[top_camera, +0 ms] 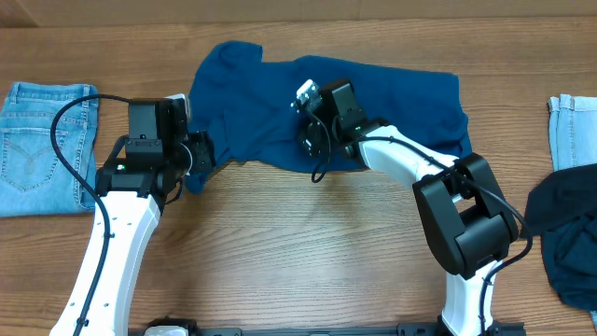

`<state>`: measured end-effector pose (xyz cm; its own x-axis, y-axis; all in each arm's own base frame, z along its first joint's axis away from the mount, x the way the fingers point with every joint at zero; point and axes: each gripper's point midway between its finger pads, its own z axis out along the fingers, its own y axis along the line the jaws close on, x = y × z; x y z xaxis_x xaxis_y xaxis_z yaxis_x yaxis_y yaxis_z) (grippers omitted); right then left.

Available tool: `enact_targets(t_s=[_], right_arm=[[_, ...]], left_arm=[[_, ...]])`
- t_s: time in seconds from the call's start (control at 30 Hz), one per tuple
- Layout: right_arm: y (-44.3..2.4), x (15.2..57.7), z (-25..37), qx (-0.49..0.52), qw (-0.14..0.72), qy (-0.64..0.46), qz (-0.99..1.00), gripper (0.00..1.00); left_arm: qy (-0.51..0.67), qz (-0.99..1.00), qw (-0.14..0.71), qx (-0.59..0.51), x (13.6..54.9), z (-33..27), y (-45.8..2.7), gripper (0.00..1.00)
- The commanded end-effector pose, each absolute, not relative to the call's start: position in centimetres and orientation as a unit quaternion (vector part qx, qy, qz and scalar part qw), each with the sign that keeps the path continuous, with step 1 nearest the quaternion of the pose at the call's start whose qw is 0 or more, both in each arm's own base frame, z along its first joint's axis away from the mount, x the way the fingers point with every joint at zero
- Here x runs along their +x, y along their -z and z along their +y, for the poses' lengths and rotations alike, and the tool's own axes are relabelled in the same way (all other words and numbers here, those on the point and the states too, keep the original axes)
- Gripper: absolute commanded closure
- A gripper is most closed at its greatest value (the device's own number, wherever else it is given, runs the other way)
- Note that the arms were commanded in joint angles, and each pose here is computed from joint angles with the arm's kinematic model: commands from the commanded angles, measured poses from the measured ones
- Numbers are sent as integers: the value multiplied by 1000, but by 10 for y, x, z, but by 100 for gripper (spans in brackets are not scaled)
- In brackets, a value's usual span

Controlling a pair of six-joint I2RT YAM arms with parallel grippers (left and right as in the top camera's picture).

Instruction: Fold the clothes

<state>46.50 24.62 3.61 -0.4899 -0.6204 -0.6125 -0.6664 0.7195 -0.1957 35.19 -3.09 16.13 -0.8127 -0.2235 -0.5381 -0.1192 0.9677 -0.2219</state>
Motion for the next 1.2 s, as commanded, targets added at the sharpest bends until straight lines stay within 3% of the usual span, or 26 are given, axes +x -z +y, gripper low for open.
enact_targets(t_s=[0.0, 0.07, 0.13, 0.33, 0.37, 0.4, 0.43, 0.47, 0.5, 0.6, 0.67, 0.7, 0.77, 0.83, 1.0, 1.1, 1.13, 1.17], right_arm=[[-102, 462, 248, -330, 380, -53, 862, 0], [-150, 454, 219, -244, 390, -74, 885, 0], [-171, 441, 196, -222, 381, -70, 895, 0], [-167, 400, 131, -128, 289, -56, 947, 0], [-164, 396, 127, -125, 278, -56, 951, 0], [-163, 395, 124, -124, 273, -54, 953, 7], [-162, 394, 123, -122, 269, -53, 954, 21], [-161, 393, 122, -121, 268, -53, 954, 35], [-161, 393, 121, -121, 267, -53, 955, 43], [-160, 391, 121, -121, 263, -52, 956, 44], [-160, 392, 119, -119, 263, -51, 956, 42], [-159, 391, 113, -112, 258, -48, 958, 42], [-155, 389, 98, -97, 246, -42, 964, 42], [-151, 387, 83, -79, 233, -36, 969, 42], [-143, 378, 47, -19, 200, -31, 979, 44], [-130, 368, 42, -15, 165, -22, 986, 56], [-120, 368, 37, 1, 153, -17, 988, 53], [-102, 369, 23, 31, 138, 2, 990, 41]], left_arm=[[52, 948, 298, -97, 357, -17, -161, 49], [43, 961, 257, -87, 359, -17, -132, 49], [39, 969, 228, -86, 364, -17, -106, 48], [22, 989, 147, -25, 374, -19, -20, 46], [20, 989, 145, -19, 376, -18, -14, 51], [8, 989, 146, -21, 377, -13, -11, 62], [-7, 988, 150, -31, 379, -4, -11, 82], [-18, 987, 152, -39, 380, 4, -13, 93], [-43, 986, 153, -57, 379, 21, -15, 96], [-89, 976, 148, -129, 370, 69, -21, 96], [-79, 975, 142, -152, 362, 84, -23, 94], [-83, 976, 126, -157, 351, 96, -25, 87], [-75, 975, 116, -172, 342, 105, -27, 59], [-58, 976, 118, -175, 344, 103, -28, 52], [-16, 971, 170, -168, 373, 93, -82, 50], [-12, 959, 228, -169, 389, 95, -132, 47], [2, 955, 246, -166, 391, 90, -146, 44], [32, 954, 254, -157, 391, 78, -154, 44]])
